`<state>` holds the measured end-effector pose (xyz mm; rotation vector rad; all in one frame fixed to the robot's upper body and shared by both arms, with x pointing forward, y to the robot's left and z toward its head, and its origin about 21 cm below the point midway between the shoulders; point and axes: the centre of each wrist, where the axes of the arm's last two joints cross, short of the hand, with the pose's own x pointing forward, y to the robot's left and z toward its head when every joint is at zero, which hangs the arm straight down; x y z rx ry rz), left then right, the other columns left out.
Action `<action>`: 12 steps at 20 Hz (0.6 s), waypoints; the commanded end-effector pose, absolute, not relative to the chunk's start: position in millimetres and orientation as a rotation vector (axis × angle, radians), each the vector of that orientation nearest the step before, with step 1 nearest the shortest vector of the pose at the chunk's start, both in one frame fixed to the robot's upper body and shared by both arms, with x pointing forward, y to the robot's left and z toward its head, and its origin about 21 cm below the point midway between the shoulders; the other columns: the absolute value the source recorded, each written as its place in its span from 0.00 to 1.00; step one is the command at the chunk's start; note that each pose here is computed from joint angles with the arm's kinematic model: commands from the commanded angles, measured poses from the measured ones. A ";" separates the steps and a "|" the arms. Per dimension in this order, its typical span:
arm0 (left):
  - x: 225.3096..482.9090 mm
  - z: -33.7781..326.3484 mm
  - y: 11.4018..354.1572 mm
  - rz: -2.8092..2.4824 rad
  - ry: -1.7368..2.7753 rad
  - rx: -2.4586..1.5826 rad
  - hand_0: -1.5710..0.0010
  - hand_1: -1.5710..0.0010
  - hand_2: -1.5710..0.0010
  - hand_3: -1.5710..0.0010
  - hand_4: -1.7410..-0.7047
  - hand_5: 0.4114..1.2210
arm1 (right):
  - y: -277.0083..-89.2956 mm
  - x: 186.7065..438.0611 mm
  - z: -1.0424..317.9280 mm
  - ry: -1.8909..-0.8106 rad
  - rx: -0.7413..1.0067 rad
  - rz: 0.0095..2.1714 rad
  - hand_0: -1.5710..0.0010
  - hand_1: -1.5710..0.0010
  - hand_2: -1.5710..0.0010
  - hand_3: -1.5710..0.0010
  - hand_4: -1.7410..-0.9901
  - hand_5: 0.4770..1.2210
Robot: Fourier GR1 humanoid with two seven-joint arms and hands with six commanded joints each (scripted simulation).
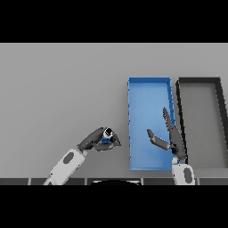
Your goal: Pick up the blue pipe and place it into the blue bin.
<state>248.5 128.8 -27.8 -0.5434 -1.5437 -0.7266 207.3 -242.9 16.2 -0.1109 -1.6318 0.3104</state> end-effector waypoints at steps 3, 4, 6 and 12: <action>247.4 -20.4 123.1 -0.707 -1.578 -0.521 0.09 0.08 0.07 0.12 0.05 0.94 | -237.0 208.3 13.8 -1.628 -0.109 0.311 1.00 1.00 1.00 1.00 0.74 0.17; 247.8 -14.8 120.8 -0.690 -1.607 -0.535 0.07 0.06 0.06 0.10 0.04 0.95 | -237.1 210.0 15.4 -1.627 -0.112 0.309 1.00 1.00 1.00 1.00 0.73 0.17; 250.0 -3.0 115.8 -0.673 -1.645 -0.550 0.05 0.04 0.04 0.09 0.02 0.97 | -237.3 209.9 14.5 -1.632 -0.118 0.318 1.00 1.00 1.00 1.00 0.74 0.17; 249.7 37.6 101.8 -0.710 -1.701 -0.612 0.01 0.01 0.01 0.06 0.01 0.99 | -242.5 208.2 10.4 -1.642 -0.131 0.318 1.00 1.00 1.00 1.00 0.79 0.16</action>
